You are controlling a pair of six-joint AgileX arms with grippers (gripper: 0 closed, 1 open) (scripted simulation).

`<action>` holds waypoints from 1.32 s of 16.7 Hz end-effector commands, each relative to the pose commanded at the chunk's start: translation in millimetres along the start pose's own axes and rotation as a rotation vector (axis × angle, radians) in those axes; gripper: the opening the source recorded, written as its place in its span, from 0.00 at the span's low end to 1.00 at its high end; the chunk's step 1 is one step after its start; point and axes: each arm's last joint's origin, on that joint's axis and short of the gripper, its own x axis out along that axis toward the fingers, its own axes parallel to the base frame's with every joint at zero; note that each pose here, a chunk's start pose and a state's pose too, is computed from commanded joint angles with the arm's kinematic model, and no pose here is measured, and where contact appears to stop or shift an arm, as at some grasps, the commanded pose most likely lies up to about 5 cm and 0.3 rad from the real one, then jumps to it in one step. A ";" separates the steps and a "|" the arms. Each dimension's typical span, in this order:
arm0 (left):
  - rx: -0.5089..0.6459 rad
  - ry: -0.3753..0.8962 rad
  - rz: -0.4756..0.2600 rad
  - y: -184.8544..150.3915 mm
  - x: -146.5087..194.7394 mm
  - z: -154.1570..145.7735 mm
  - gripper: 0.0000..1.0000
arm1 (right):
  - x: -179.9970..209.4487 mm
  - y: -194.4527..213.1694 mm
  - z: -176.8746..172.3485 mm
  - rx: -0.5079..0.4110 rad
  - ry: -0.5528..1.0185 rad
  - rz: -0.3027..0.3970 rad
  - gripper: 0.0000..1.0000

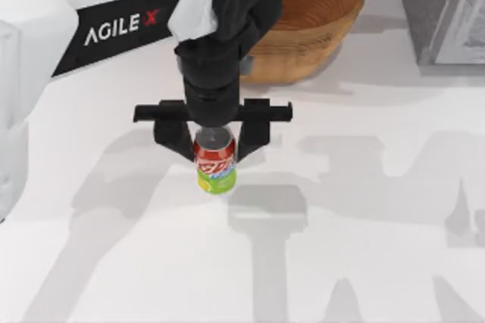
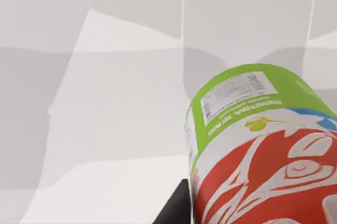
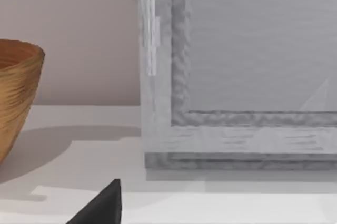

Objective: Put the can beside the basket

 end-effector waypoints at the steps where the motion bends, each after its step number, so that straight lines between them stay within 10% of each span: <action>1: -0.008 -0.004 -0.002 -2.4 -1.3 -1.1 0.00 | 0.0 0.0 0.0 0.000 0.000 0.000 1.00; 15: -0.011 -0.005 -0.003 -3.2 6.2 -1.4 0.00 | 0.0 0.0 0.0 0.000 0.000 0.000 1.00; 22: -0.011 -0.005 -0.003 -3.2 6.2 -1.4 0.53 | 0.0 0.0 0.0 0.000 0.000 0.000 1.00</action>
